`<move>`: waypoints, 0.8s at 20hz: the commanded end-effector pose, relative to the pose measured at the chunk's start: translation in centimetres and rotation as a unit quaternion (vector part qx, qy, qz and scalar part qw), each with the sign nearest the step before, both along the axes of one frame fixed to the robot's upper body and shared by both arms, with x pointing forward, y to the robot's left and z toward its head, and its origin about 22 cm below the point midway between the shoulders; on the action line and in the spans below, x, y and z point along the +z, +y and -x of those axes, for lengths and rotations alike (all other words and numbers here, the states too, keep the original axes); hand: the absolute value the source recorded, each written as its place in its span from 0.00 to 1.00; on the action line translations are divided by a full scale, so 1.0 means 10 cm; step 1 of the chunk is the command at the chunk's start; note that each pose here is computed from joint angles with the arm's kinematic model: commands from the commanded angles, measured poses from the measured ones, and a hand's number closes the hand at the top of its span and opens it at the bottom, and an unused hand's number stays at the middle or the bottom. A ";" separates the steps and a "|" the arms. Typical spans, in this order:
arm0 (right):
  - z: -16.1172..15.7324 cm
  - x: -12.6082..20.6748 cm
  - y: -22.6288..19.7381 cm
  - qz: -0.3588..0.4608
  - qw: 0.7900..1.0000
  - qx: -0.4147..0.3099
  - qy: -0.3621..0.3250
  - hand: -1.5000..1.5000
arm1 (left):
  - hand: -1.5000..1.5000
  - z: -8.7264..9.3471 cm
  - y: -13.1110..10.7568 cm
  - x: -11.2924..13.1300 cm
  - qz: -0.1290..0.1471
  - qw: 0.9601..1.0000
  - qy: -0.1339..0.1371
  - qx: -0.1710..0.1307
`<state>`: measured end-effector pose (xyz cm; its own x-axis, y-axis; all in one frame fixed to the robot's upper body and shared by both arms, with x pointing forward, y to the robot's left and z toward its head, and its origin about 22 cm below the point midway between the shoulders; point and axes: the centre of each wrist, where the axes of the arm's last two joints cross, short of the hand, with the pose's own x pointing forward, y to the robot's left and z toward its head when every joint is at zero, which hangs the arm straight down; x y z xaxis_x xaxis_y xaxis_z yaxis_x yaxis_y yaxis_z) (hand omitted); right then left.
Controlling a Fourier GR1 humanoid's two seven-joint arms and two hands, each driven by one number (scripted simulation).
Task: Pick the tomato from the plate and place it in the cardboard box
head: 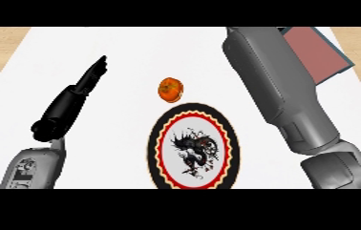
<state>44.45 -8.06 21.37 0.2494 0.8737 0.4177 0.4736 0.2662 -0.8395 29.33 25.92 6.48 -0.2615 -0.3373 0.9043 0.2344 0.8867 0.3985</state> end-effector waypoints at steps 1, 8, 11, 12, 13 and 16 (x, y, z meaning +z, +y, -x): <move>-0.12 0.14 -0.42 -0.021 0.999 -0.049 -0.011 1.00 | 0.50 0.04 0.15 0.03 0.001 1.000 -0.002 -0.003; -0.27 -0.03 -1.00 0.015 0.994 -0.068 0.083 1.00 | 0.50 0.00 0.00 0.12 0.001 1.000 -0.003 0.001; -0.29 -0.14 -1.26 -0.013 0.981 -0.064 0.183 1.00 | 0.50 -0.07 0.09 0.04 -0.004 1.000 -0.010 0.011; -0.29 -0.19 -1.39 -0.021 0.975 -0.060 0.211 1.00 | 0.50 -0.01 0.24 -0.05 0.001 1.000 0.002 0.011; -0.28 -0.18 -1.59 -0.038 0.973 -0.061 0.219 1.00 | 0.50 0.03 0.24 -0.02 0.000 1.000 -0.008 0.017; -0.29 -0.07 -1.78 -0.041 0.969 -0.044 0.241 1.00 | 0.50 -0.06 0.00 -0.07 -0.003 1.000 0.004 0.003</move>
